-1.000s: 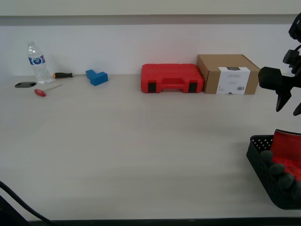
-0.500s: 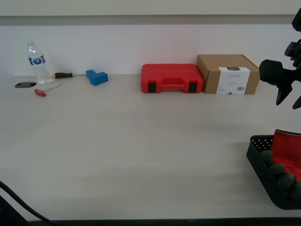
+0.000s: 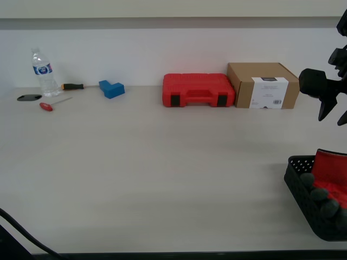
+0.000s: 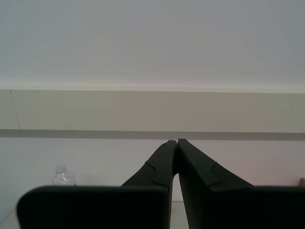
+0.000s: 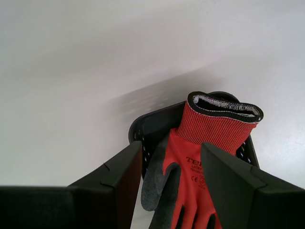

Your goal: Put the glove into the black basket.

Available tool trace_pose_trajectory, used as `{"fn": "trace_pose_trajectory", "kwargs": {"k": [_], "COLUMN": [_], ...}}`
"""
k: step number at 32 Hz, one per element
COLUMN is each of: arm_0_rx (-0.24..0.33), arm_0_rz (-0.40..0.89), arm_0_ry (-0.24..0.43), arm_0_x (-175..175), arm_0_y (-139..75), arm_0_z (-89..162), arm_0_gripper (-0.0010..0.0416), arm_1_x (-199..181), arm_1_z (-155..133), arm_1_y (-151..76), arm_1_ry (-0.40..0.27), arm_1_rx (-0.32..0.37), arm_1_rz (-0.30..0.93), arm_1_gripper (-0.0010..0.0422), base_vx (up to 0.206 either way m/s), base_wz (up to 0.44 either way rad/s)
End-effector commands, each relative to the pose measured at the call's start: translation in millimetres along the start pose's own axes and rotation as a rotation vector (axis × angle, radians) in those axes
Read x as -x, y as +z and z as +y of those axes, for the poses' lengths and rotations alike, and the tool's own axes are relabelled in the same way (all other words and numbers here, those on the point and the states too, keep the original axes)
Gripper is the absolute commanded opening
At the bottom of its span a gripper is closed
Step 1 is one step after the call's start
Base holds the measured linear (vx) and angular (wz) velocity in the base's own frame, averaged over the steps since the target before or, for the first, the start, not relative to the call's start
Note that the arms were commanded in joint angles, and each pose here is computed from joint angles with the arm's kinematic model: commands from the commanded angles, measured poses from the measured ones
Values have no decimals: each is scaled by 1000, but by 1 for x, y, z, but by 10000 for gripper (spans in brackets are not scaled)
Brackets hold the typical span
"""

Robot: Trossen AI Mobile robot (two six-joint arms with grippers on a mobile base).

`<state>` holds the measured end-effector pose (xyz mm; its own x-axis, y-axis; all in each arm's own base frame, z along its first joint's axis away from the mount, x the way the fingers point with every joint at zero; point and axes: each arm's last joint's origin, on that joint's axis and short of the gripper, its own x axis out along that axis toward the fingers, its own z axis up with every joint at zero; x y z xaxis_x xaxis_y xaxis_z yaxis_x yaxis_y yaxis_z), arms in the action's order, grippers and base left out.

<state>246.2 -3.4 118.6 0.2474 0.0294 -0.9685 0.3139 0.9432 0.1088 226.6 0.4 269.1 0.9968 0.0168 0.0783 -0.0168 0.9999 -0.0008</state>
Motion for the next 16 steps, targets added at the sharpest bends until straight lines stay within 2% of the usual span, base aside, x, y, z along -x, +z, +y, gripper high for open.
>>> {"fn": "trace_pose_trajectory", "kwargs": {"k": [1, 16], "arm_0_rx": [1, 1], "arm_0_rz": [-1, -1], "arm_0_ry": [2, 2], "arm_0_x": [0, 0], "arm_0_y": [0, 0], "arm_0_z": [0, 0], "arm_0_gripper": [170, 169], "arm_1_x": [0, 0], "arm_1_z": [0, 0], "arm_1_y": [0, 0], "arm_1_ry": [-1, -1], "arm_1_rx": [0, 0], "arm_1_rz": [-5, -5], "arm_1_gripper": [0, 0], "base_vx": [0, 0], "base_wz": [0, 0]}}
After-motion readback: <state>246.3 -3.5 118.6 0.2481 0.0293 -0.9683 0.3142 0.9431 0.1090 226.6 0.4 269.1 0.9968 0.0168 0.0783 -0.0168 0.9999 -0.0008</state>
